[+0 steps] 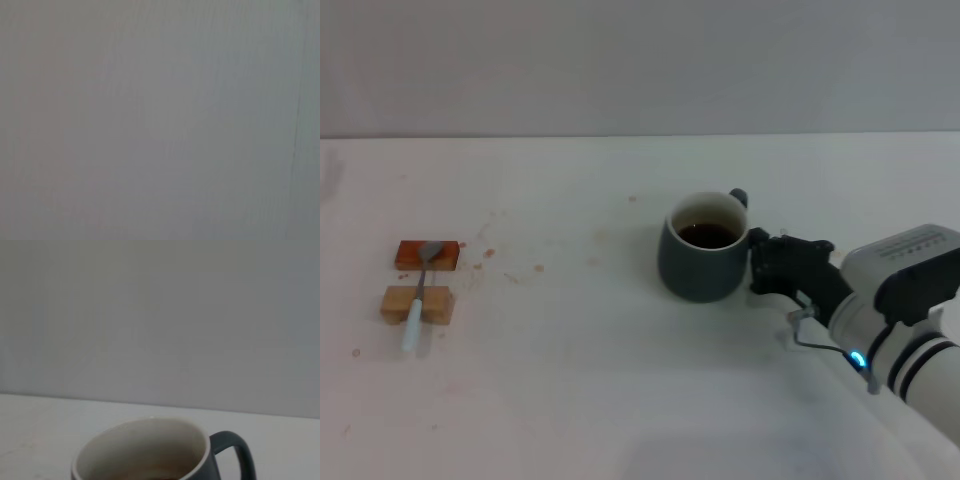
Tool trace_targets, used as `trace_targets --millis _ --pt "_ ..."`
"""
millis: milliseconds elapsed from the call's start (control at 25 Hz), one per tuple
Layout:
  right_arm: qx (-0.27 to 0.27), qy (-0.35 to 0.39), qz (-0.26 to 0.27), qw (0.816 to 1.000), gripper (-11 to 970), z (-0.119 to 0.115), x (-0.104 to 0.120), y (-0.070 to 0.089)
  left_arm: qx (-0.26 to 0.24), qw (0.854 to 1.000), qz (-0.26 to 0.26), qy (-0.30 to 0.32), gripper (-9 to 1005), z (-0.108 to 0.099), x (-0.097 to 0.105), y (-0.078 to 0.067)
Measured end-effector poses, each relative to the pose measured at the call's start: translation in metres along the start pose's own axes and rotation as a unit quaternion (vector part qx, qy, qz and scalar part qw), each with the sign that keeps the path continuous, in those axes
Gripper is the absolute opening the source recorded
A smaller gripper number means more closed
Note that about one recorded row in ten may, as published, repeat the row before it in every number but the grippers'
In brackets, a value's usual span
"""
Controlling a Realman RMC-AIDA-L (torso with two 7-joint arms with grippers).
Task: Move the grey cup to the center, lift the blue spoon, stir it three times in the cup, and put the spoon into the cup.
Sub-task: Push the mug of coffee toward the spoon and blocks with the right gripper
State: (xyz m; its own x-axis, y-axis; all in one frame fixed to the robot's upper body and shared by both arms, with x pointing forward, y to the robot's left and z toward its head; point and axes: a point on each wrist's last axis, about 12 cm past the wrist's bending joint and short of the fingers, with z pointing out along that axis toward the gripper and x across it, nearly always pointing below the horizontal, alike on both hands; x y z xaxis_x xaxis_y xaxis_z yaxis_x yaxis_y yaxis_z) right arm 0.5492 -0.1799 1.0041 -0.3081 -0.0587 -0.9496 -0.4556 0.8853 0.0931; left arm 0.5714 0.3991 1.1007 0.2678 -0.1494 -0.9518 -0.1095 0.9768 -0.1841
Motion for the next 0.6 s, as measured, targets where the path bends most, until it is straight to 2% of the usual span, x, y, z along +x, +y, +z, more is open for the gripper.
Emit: trace_targets --millis 280,600 --pt "-0.040 0.016 -0.015 0.999 20 0.008 -0.003 0.020 0.003 1.000 0.000 0.000 840 0.000 0.000 -0.002" --pt "-0.060 0.018 -0.028 0.998 21 0.015 -0.010 0.029 0.002 1.000 -0.001 -0.001 840 0.000 0.000 -0.002"
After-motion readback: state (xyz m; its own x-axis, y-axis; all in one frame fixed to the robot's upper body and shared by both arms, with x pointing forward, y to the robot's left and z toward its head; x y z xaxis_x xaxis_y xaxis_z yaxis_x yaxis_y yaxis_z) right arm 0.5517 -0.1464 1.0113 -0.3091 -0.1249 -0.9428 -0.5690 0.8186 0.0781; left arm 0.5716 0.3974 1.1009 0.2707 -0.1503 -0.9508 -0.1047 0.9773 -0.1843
